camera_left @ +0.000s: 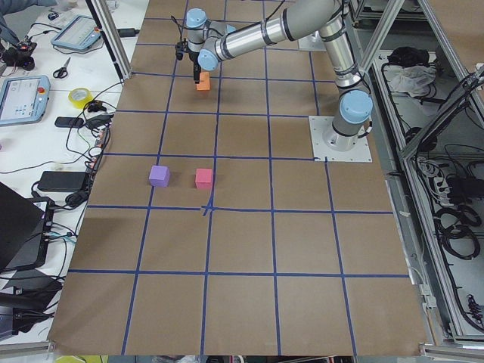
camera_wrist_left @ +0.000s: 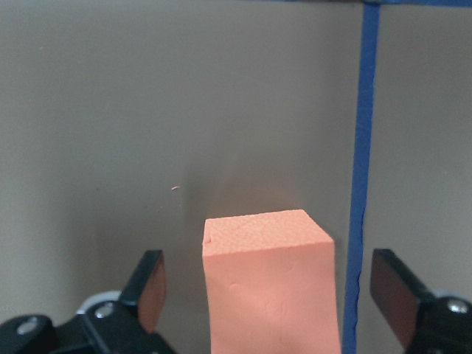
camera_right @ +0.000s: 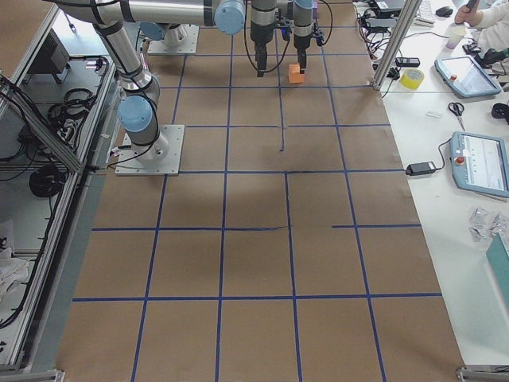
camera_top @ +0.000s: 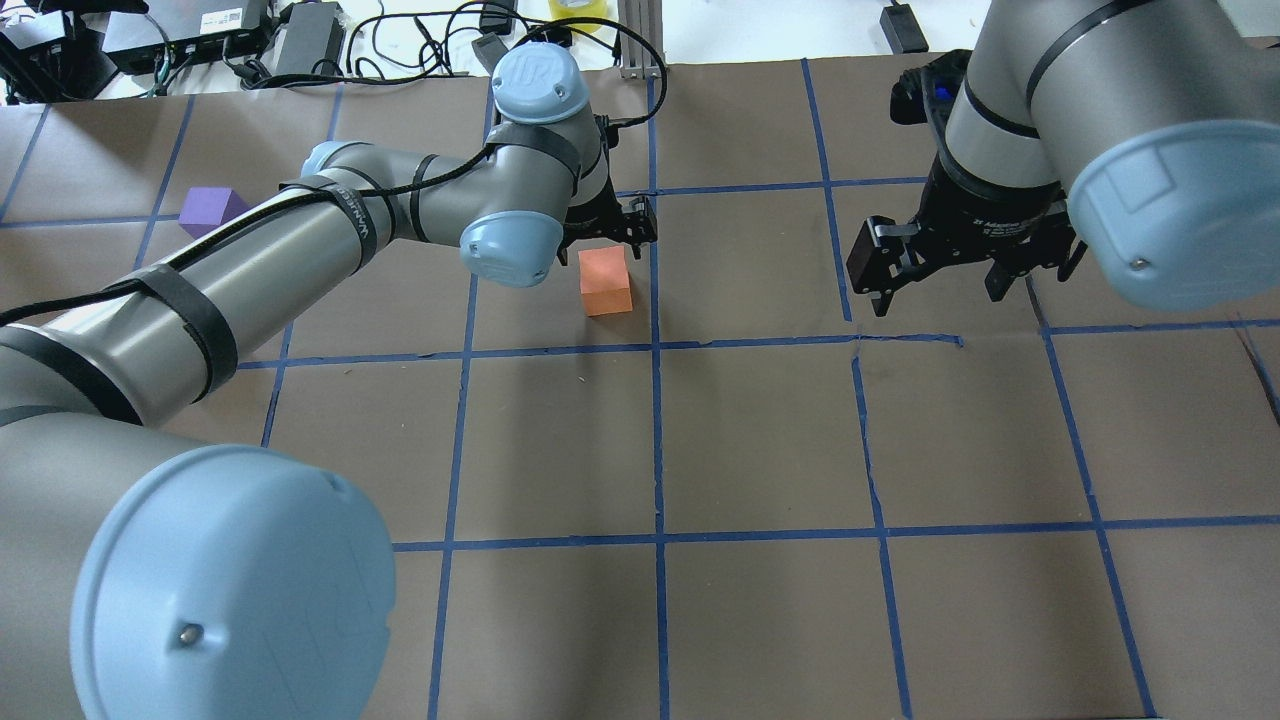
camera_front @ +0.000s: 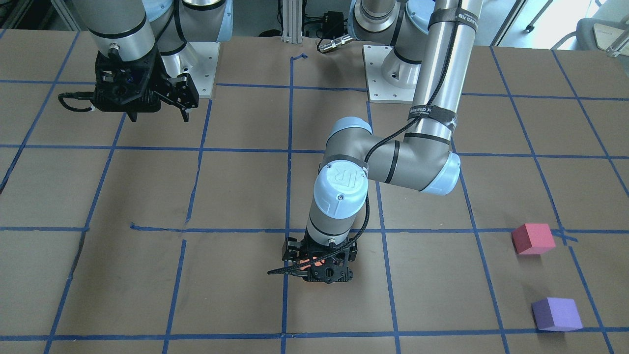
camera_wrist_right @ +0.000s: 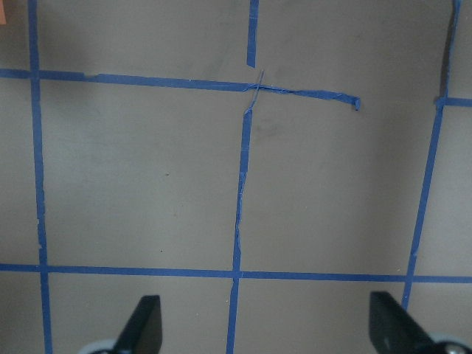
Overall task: Arrange blocks in a line
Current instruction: 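Lower the left gripper onto the orange cube and grasp it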
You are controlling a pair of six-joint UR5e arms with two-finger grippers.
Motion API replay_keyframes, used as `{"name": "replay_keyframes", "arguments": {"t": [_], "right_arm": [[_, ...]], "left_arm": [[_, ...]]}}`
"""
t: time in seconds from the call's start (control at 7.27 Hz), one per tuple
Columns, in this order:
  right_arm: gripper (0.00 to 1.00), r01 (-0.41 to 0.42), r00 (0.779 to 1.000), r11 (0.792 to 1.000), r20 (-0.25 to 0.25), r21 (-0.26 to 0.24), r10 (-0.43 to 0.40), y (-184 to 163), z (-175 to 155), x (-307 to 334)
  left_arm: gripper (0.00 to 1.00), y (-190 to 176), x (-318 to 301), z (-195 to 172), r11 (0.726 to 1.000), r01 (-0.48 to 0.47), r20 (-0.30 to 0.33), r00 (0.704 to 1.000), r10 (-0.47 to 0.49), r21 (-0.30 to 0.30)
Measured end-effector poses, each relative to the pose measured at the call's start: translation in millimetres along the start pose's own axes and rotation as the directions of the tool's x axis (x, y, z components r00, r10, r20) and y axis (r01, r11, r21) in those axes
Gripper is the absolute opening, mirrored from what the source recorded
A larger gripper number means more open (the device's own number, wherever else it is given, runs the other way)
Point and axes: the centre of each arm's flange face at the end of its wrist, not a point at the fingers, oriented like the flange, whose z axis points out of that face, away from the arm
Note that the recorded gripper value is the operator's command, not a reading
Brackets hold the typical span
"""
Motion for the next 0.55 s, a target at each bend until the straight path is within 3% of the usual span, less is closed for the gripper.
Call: {"name": "replay_keyframes", "arguments": {"t": [0.41,0.55], "right_arm": [[1.0,0.0,1.0,1.0,-0.009,0.0,0.0,-1.1,0.4,0.9],[1.0,-0.001,1.0,1.0,-0.012,0.007,0.001,-1.3,-3.6,1.8]], "left_arm": [[1.0,6.2,-1.1,12.6,0.998,0.001,0.022,1.0,0.001,-0.063],[0.93,6.3,-1.3,14.3,0.998,0.0,0.024,1.0,0.001,-0.067]]}}
